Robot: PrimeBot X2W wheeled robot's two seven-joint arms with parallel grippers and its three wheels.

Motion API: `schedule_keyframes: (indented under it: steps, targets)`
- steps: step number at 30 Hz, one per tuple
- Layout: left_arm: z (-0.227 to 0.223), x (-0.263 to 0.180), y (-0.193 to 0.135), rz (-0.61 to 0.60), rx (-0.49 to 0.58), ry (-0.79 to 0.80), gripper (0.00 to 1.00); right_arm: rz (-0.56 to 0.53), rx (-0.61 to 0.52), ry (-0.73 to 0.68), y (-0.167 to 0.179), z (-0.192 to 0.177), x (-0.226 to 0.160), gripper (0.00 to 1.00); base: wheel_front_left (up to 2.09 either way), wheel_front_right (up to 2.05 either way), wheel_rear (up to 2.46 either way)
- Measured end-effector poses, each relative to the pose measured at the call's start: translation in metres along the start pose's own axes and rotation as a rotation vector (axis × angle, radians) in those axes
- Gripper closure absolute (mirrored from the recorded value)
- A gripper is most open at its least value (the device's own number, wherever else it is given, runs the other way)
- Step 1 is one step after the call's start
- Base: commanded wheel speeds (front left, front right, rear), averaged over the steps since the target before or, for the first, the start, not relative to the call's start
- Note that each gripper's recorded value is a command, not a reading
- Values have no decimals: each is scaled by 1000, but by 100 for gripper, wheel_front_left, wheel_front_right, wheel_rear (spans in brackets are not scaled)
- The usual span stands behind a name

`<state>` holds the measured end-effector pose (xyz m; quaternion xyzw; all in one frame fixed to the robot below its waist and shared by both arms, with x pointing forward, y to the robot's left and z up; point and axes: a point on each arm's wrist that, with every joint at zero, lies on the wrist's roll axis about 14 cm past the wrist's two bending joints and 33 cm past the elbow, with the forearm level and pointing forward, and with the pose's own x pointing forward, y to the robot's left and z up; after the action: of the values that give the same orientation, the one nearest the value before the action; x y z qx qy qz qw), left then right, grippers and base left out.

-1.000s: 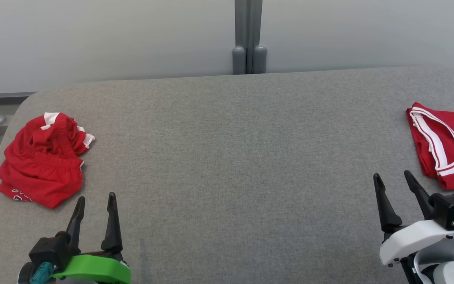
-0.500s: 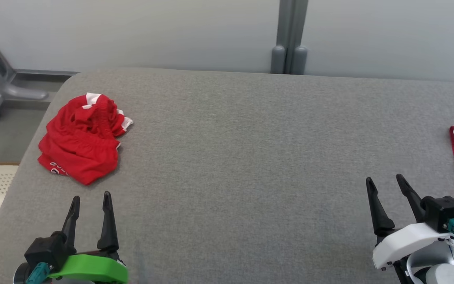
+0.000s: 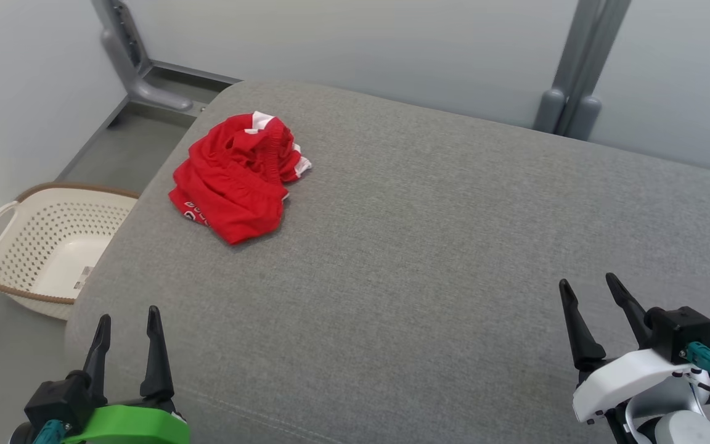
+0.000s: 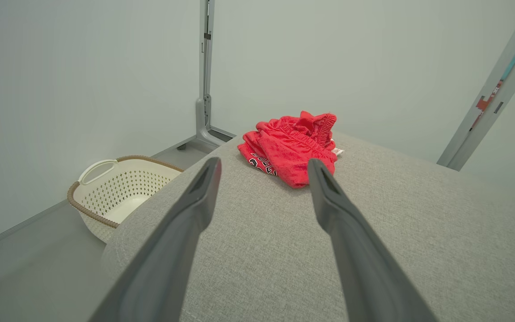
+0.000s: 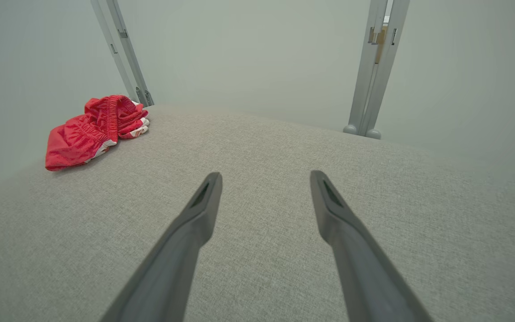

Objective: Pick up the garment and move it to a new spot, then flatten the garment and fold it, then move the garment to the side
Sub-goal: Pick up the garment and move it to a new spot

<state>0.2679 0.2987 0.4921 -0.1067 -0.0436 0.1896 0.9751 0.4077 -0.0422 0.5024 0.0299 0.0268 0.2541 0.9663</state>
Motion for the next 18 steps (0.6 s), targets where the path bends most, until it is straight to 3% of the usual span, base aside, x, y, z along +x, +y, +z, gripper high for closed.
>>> schedule_keyframes:
  steps: [10, 18]
  targets:
    - [10, -25, 37, 117, 14, -28, 0, 113, 5, 26, 37, -11, 20, 0, 0, 0, 0]
    - [9, -22, 32, 105, 15, -24, 0, 98, 20, 23, 32, -11, 21, 0, 0, 0, 0]
